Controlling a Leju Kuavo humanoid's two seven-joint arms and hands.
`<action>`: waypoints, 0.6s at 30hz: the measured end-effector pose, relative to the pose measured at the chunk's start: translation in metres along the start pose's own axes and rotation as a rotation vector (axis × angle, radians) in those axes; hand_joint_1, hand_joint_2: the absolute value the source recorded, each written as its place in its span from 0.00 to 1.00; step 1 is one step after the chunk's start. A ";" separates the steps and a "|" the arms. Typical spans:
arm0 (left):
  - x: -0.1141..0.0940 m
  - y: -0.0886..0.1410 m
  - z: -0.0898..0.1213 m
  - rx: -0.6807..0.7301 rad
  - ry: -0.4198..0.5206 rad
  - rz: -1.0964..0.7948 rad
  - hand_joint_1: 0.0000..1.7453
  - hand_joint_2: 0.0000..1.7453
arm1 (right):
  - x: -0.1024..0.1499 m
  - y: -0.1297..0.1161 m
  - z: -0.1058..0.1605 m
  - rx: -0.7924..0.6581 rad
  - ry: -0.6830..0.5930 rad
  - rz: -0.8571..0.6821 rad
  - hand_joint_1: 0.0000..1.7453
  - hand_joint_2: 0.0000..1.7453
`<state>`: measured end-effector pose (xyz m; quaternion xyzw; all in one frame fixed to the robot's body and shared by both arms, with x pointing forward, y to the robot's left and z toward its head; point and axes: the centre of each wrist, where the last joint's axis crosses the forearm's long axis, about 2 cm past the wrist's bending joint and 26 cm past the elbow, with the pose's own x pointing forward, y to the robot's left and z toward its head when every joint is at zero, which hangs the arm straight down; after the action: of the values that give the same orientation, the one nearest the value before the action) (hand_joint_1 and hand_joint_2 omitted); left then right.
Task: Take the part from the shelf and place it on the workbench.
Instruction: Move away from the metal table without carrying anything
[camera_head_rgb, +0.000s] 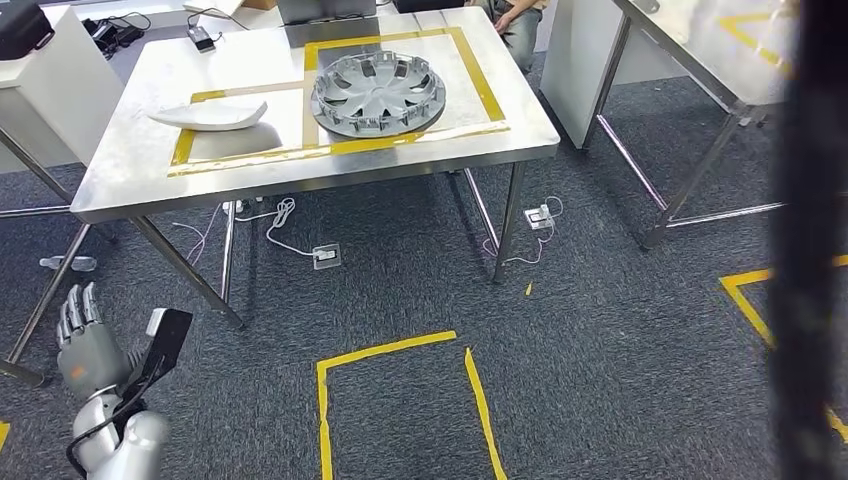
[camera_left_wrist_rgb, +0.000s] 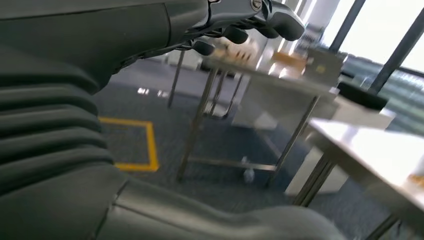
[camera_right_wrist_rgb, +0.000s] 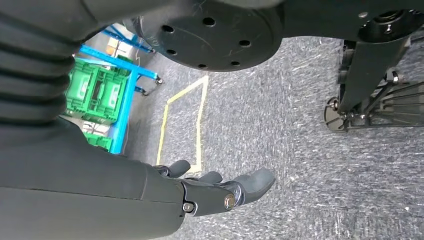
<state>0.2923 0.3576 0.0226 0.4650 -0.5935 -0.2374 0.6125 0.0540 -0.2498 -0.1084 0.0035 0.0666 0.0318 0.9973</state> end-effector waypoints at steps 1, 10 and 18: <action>-0.002 -0.003 0.006 -0.021 0.025 0.019 0.00 0.00 | -0.001 -0.001 0.000 -0.002 -0.001 -0.004 0.00 0.00; -0.021 -0.030 0.057 -0.211 0.236 0.174 0.00 0.00 | -0.009 -0.013 -0.003 -0.016 -0.009 -0.033 0.00 0.00; -0.035 -0.050 0.112 -0.393 0.440 0.306 0.00 0.00 | -0.017 -0.022 -0.004 -0.024 -0.018 -0.051 0.00 0.00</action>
<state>0.1930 0.3324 -0.0533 0.2836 -0.4528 -0.1468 0.8325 0.0379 -0.2732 -0.1107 -0.0101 0.0575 0.0070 0.9983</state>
